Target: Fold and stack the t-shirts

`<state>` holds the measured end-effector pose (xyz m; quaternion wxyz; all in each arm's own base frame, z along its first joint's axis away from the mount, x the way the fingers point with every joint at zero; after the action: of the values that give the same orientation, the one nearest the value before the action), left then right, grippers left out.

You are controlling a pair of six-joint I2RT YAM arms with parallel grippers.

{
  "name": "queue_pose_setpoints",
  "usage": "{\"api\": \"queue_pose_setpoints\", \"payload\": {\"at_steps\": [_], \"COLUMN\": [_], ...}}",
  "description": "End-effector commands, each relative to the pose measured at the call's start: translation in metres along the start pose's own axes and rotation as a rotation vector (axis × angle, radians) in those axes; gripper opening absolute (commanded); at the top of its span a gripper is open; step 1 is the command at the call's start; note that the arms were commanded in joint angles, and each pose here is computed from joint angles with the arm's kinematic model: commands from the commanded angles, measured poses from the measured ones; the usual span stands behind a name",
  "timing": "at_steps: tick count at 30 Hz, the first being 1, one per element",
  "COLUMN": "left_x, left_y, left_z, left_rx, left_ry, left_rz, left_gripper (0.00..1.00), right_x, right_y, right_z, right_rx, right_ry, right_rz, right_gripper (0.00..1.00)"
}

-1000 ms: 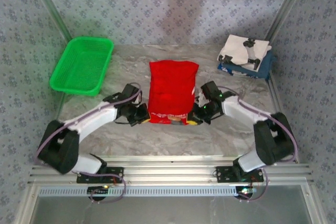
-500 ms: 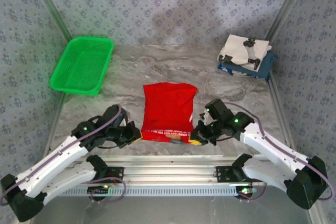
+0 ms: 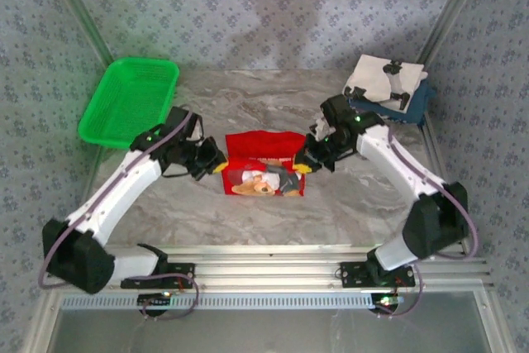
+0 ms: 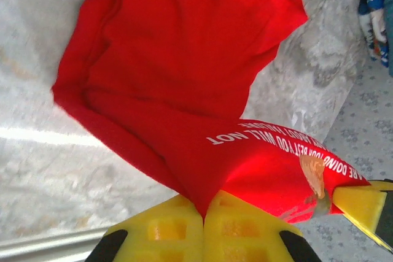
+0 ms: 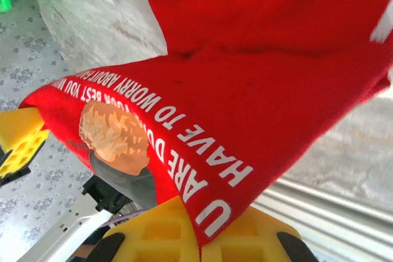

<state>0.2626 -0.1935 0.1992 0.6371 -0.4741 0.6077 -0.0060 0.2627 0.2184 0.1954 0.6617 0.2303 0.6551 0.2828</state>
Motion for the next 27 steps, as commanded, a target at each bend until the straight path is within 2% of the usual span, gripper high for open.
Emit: {"api": "queue_pose_setpoints", "payload": {"at_steps": [1,15,17,19,21,22,23,25,27], "left_x": [0.010,0.073,0.081,0.092,0.104,0.110,0.115,0.110,0.090], "left_y": [-0.020,-0.039,-0.038,-0.042,-0.045,-0.050,-0.054,-0.071,-0.088], "left_z": [0.017,0.107,0.123,0.139,0.157,0.164,0.170,0.176,0.178], "left_rx": [0.071,0.085,0.086,0.102,0.098,0.099,0.092,0.094,0.135], "left_ry": [0.027,0.034,0.023,0.002,-0.012,-0.014,-0.017,-0.021,-0.067], "left_rz": [-0.035,0.026,0.041,0.026,0.008,-0.009,-0.019,-0.053,-0.075], "left_gripper": [0.00,0.00,0.00,0.02,0.18,0.32,0.42,0.49,0.55], "right_x": [0.003,0.032,0.038,0.045,0.051,0.050,0.047,0.032,0.007], "right_y": [-0.017,-0.075,-0.084,-0.095,-0.105,-0.107,-0.109,-0.105,-0.090], "right_z": [0.008,0.099,0.113,0.131,0.152,0.167,0.180,0.202,0.213], "right_rx": [-0.032,0.007,0.023,0.043,0.062,0.053,0.069,0.063,0.014], "right_ry": [0.085,0.111,0.111,0.093,0.060,0.020,-0.019,-0.098,-0.163], "right_rz": [-0.011,-0.021,-0.017,-0.001,0.015,0.023,0.037,0.069,0.087], "right_gripper": [0.00,0.01,0.04,0.14,0.20,0.26,0.32,0.40,0.49]}}
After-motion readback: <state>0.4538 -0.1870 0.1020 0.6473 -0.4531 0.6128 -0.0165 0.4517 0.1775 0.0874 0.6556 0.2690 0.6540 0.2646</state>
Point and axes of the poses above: each hand's point on the last joint's axis, 136 mm out from that joint toward the fingers, its own x axis out along the fingers, its own y axis along the line the jaws close on, z = x × y, the point moved 1 cm from there along -x, back along the fingers, and after that the axes turned 15 degrees about -x, right-handed, at the moved point
